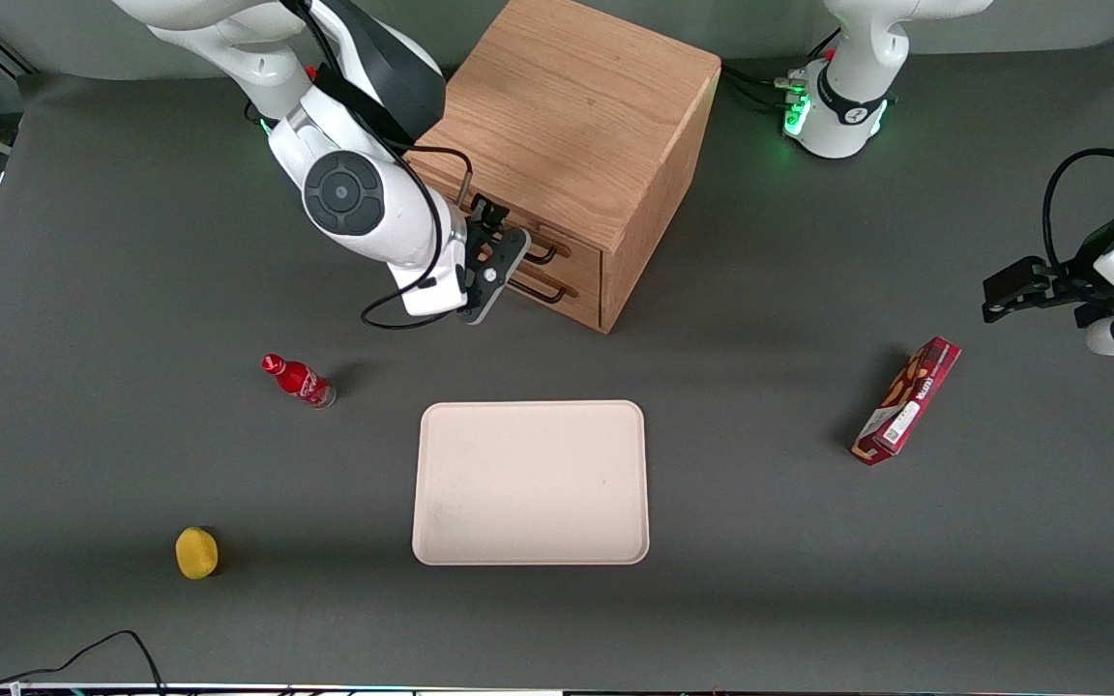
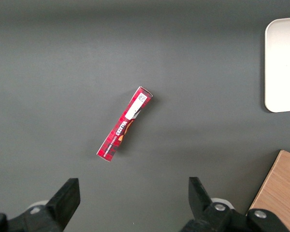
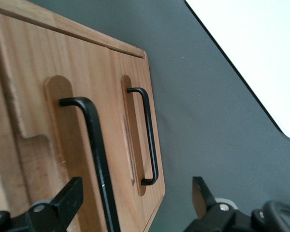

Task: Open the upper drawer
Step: 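Close the right gripper around the upper drawer's black handle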

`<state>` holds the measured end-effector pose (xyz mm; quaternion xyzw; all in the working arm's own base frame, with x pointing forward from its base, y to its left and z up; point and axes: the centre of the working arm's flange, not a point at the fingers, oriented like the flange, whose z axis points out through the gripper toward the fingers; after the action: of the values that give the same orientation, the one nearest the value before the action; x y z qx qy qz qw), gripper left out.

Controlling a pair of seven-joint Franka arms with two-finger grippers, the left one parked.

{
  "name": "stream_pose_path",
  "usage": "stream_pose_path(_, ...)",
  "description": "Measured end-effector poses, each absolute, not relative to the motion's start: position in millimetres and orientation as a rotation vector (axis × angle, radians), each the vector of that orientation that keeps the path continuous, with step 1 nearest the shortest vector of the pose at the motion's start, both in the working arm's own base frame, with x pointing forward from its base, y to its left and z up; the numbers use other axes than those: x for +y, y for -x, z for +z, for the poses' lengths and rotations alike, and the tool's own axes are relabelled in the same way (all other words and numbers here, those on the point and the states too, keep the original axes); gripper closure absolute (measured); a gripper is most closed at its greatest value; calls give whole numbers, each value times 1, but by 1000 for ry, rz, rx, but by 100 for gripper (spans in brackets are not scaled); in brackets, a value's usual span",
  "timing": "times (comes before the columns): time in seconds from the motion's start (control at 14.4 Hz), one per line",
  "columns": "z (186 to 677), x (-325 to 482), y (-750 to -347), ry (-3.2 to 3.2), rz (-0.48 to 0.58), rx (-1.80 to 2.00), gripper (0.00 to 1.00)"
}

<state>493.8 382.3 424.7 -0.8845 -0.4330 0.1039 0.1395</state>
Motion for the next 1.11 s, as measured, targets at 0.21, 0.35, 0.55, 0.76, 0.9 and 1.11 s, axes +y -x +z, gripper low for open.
stream_pose_path(0.21, 413, 382, -491, 2558, 304, -1253, 0)
stream_pose_path(0.35, 410, 383, -489, 2558, 307, -1253, 0)
stream_pose_path(0.55, 408, 383, -488, 2557, 307, -1255, 0)
stream_pose_path(0.76, 407, 386, -485, 2551, 312, -1264, 0)
stream_pose_path(0.9, 406, 388, -482, 2548, 317, -1270, 0)
stream_pose_path(1.11, 404, 389, -480, 2546, 322, -1273, 0)
